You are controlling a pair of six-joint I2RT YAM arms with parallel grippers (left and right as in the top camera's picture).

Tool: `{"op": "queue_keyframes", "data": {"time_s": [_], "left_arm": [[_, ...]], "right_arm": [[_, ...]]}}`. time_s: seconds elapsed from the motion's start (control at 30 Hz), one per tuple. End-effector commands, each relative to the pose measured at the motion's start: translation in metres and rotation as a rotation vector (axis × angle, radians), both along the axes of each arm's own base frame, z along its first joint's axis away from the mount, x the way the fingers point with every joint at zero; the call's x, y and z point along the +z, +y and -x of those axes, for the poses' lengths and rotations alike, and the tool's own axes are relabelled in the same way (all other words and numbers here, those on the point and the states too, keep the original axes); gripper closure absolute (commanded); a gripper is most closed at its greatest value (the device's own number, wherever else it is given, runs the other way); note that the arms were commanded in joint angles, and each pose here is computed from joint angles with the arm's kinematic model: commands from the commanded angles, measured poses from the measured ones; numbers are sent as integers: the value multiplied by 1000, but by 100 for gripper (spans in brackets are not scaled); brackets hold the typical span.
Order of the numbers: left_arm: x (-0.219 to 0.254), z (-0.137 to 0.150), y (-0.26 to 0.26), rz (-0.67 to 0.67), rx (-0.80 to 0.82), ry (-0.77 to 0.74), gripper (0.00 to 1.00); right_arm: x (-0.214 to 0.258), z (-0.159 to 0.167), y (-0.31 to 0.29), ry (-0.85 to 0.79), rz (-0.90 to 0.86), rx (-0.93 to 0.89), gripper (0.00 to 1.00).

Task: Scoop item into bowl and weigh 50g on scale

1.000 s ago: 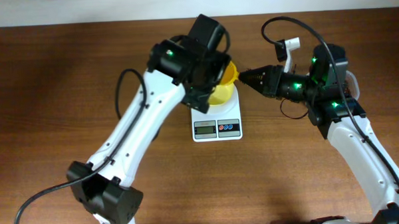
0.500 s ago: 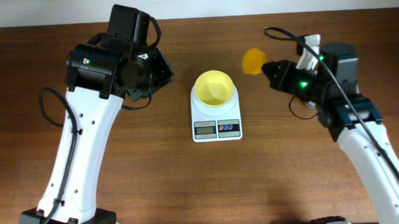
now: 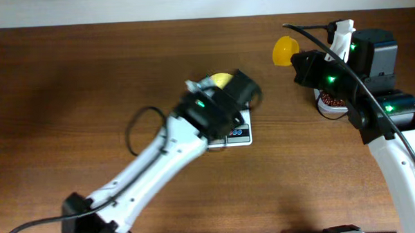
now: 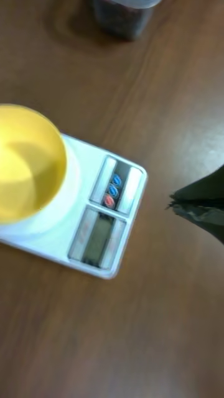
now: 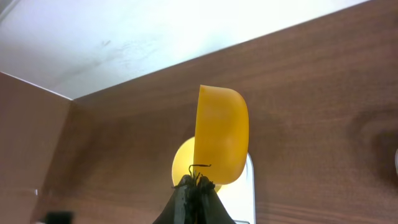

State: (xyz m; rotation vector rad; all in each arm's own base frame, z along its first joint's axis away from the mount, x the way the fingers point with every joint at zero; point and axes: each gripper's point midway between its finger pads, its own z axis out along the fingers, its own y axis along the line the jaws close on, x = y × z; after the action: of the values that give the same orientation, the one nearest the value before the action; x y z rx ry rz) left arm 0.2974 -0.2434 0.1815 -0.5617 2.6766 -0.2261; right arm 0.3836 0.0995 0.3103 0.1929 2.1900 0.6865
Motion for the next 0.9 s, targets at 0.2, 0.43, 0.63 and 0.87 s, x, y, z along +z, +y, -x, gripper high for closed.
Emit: {"op": "queue_keyframes", "data": {"time_s": [0.2,0.43,0.63,0.87], "left_arm": [[-34,-13,2,-97,70,-193,100],[-73,-18,-5,-123,62,-172,100],[-114,-22,-14,-171,49,-136,100],[-128,-29,-11,-221,62,-157,100]], "right_arm": [[8,-3,-38,-12,20,-96,96],[2,-1,-76,27,-9,-169,96],[0,0,-83,35,-7,-189,96],[-1,0,-83,40,-8,-189,96]]}}
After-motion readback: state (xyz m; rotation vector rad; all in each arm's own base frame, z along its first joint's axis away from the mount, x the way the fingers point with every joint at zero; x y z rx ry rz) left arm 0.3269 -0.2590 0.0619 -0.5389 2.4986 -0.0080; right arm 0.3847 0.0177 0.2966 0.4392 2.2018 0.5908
